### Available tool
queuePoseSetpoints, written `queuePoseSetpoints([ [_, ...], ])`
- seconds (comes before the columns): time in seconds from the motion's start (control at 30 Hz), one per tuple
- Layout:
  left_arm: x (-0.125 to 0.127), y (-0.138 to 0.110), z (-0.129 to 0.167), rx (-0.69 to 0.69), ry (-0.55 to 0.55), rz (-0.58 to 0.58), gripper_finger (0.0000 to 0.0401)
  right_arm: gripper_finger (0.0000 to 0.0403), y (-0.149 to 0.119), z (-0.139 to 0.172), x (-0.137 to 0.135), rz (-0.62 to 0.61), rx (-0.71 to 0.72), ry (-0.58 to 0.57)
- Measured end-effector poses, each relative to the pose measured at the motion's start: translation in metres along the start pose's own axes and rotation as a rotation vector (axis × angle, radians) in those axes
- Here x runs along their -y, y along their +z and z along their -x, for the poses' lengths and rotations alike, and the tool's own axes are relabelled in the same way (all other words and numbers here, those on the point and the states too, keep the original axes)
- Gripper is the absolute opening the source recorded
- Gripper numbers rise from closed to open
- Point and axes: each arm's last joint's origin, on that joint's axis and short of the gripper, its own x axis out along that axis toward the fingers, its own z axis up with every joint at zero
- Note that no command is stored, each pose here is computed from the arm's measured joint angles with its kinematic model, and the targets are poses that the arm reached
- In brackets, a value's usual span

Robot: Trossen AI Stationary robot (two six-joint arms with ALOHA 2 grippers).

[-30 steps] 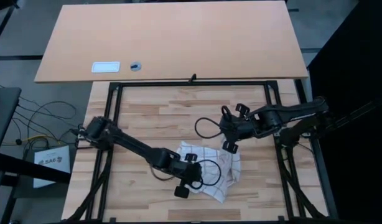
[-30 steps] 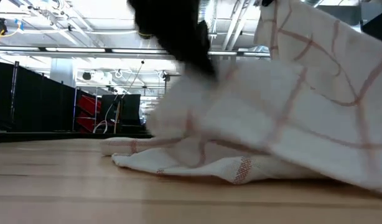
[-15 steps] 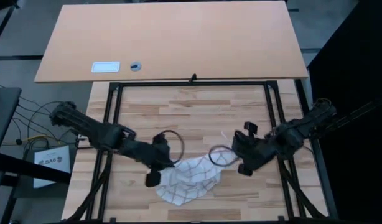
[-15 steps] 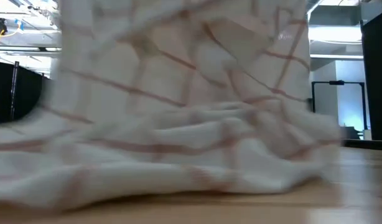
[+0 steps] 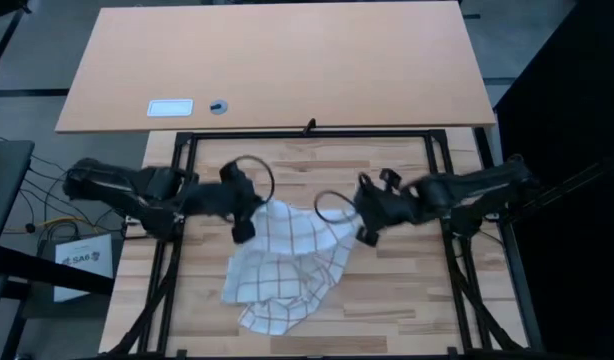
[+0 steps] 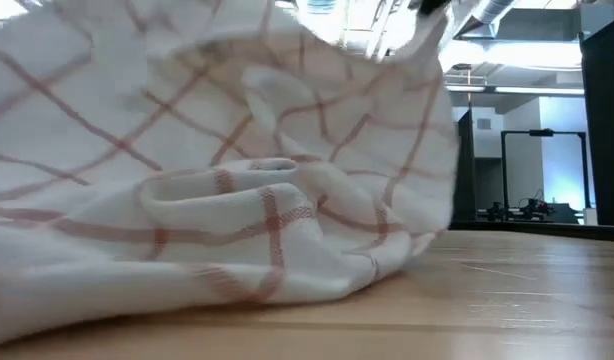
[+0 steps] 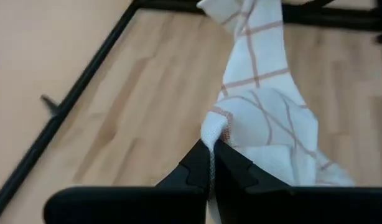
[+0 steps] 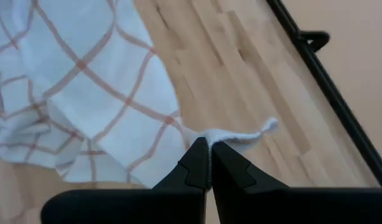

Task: Roll towel
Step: Prepare the white patterned towel

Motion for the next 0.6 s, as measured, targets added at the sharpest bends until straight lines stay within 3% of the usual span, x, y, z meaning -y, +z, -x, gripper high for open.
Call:
queuePoseSetpoints([
  [0.27, -0.066, -0.053, -0.056, -0.038, -0.061, 0.063, 0.0, 0.0, 0.016, -0.079, 0.051, -0.085, 0.009, 0.142],
  [0.4, -0.097, -0.081, -0.081, -0.058, 0.003, 0.077, 0.0, 0.0, 0.011, -0.113, 0.09, -0.157, 0.014, 0.138],
  [0.6, -0.141, -0.093, -0.101, -0.047, 0.146, 0.092, 0.0003, 0.0001, 0.002, -0.147, 0.157, -0.296, 0.074, 0.093],
])
